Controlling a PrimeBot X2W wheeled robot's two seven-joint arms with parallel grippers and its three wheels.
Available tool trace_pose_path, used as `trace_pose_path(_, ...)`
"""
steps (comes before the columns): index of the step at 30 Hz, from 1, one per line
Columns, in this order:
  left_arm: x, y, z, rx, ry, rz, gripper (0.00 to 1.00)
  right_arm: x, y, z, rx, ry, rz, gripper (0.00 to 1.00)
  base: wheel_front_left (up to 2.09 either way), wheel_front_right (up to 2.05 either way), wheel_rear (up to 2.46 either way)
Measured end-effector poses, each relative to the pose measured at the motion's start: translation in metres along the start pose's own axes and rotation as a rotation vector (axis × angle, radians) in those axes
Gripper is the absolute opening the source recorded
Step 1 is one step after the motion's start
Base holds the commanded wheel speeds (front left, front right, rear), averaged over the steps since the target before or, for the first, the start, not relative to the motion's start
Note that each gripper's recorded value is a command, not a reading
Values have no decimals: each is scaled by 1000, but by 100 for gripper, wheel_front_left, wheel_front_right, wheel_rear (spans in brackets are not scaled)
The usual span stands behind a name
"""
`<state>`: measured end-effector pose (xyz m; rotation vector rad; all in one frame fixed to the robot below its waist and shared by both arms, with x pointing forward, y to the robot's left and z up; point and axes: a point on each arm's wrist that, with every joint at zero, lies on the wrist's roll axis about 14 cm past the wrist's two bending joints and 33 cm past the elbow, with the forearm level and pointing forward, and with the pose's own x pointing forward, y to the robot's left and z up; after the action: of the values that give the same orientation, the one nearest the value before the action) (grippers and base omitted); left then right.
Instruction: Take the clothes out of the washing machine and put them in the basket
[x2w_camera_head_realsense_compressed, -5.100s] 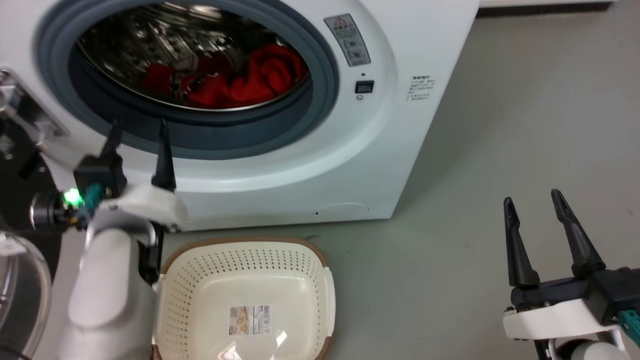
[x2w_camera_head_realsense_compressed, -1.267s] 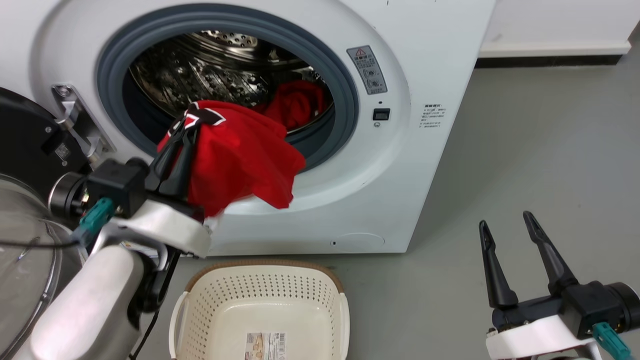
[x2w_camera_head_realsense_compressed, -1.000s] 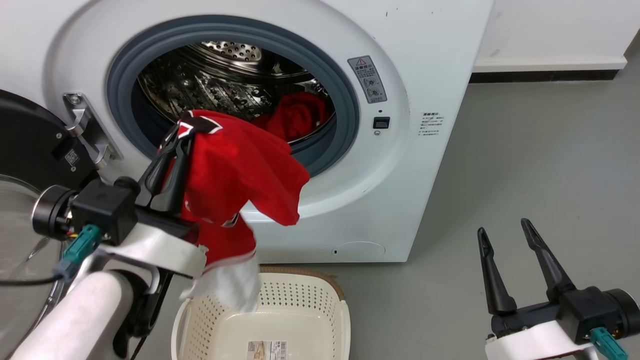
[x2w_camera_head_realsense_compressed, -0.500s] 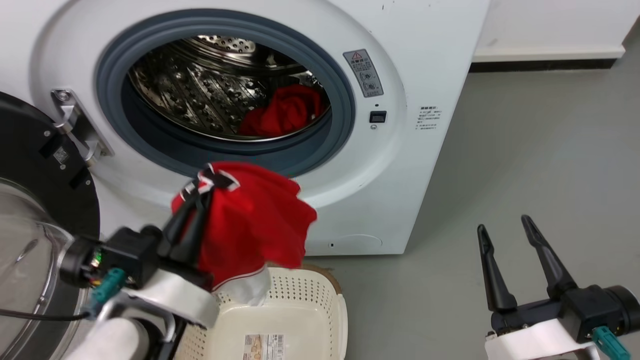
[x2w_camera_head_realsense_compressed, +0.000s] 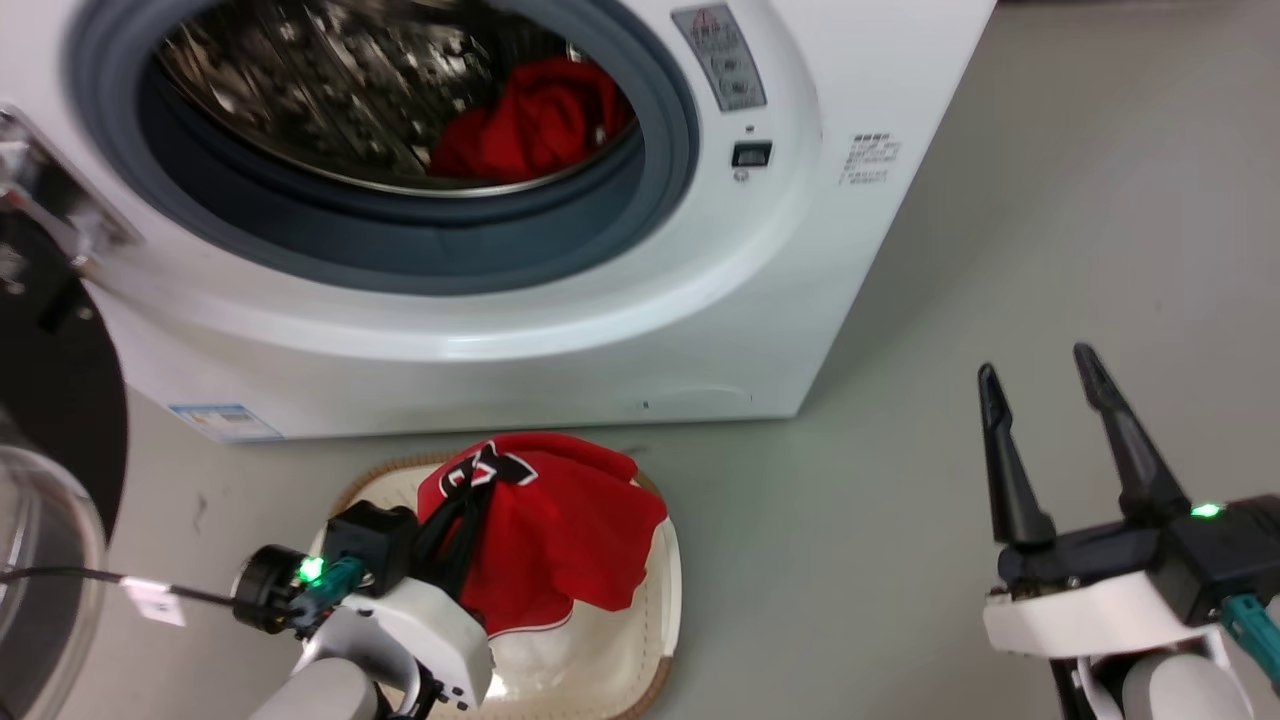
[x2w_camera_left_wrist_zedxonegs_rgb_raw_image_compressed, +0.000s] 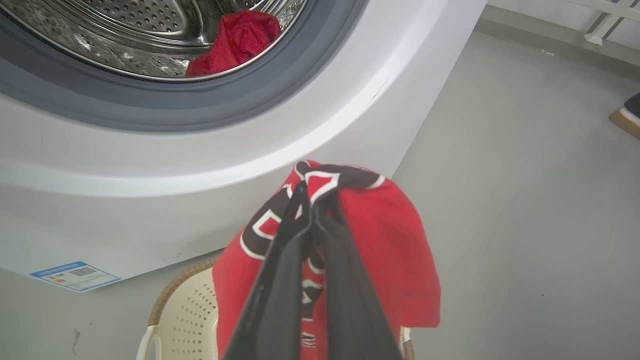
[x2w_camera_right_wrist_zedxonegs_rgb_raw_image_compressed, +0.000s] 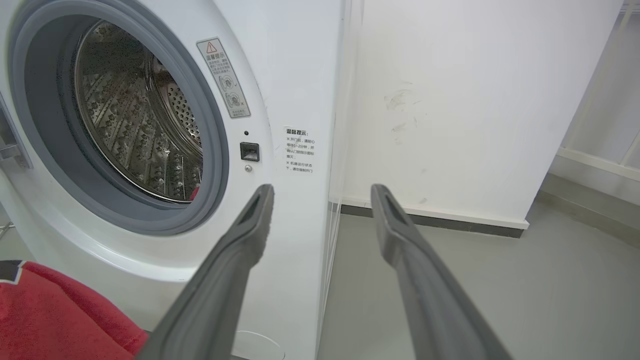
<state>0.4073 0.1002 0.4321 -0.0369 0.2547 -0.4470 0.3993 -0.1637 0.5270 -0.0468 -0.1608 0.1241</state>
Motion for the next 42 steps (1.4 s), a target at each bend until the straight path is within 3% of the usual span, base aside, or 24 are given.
trace_pose_path(14,53,24,-171,-59,463,5,0,35,-27,-56,-12,100,-57,100,0,0,0)
trace_pose_path(23,63,24,-245,-36,724,-25,0,46,-38,-100,-9,180,-79,100,0,0,0)
trace_pose_path(28,62,19,-265,-2,802,-60,0,48,-38,-113,-7,206,-76,100,0,0,0)
trace_pose_path(29,61,16,-268,-7,817,-65,6,48,-38,-116,-7,211,-76,100,0,0,0)
trace_pose_path(30,58,14,-271,-8,835,-69,35,48,-38,-117,-6,214,-76,100,0,0,0)
trace_pose_path(31,55,11,-274,-11,858,-75,100,48,-38,-118,-6,215,-76,100,0,0,0)
trace_pose_path(42,47,6,-238,-38,741,-44,100,47,-32,-83,-6,146,-62,100,0,0,0)
